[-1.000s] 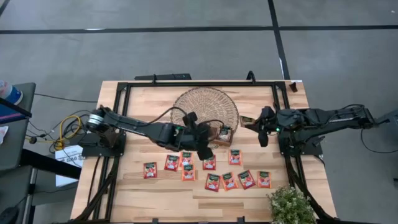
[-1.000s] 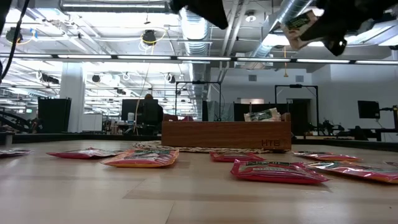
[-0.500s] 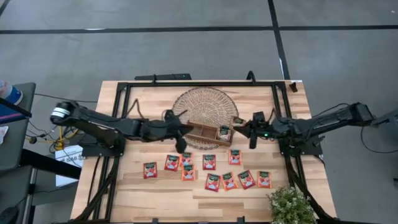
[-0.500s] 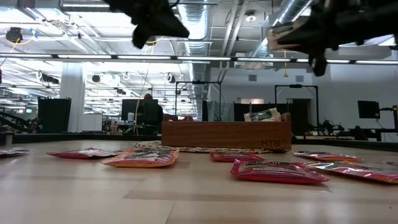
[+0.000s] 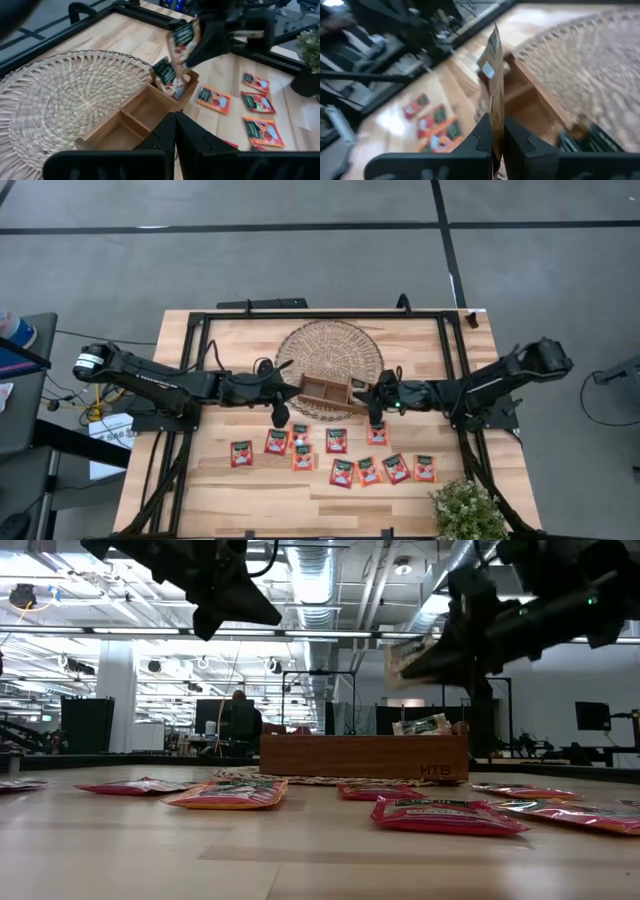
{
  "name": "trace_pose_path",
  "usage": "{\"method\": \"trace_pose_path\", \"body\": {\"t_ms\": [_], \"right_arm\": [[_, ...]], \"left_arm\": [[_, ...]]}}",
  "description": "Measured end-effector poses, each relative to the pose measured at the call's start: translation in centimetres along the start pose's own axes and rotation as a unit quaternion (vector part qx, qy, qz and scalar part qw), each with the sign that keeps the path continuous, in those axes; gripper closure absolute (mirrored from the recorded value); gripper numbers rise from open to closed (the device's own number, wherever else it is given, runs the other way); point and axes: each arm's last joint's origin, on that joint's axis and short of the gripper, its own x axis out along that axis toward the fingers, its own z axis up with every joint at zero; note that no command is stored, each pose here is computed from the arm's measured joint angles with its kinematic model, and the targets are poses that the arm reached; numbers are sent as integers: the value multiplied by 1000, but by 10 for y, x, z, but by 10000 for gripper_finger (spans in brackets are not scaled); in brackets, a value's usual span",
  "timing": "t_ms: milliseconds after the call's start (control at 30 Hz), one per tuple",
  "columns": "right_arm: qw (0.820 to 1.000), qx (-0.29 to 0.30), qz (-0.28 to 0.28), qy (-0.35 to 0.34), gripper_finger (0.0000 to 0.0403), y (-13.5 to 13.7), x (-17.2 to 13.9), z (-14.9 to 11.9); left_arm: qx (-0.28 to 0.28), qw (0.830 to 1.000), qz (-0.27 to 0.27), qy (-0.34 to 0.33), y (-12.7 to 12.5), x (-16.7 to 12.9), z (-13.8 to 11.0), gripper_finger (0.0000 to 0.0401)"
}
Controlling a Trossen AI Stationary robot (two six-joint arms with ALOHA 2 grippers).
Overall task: Pick & Place Tea
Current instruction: Put the brown tea bag into the right section of the wooden organizer
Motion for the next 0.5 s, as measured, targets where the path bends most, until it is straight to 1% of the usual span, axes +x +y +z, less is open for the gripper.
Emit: {"method": "trace_pose_path", "body": {"t_ms": [100, 233, 500], "right_arm": [[1000, 9, -10, 8, 395, -2, 4, -6], [1000, 6, -25, 16, 396, -3, 7, -13], [998, 0, -61, 15, 395, -4, 5, -18]], "left_arm": [[3, 1000, -4, 2, 0, 0, 0, 401], [4, 1000, -21, 9, -1, 0, 0, 401], [5, 999, -30, 12, -2, 0, -1, 401]]}}
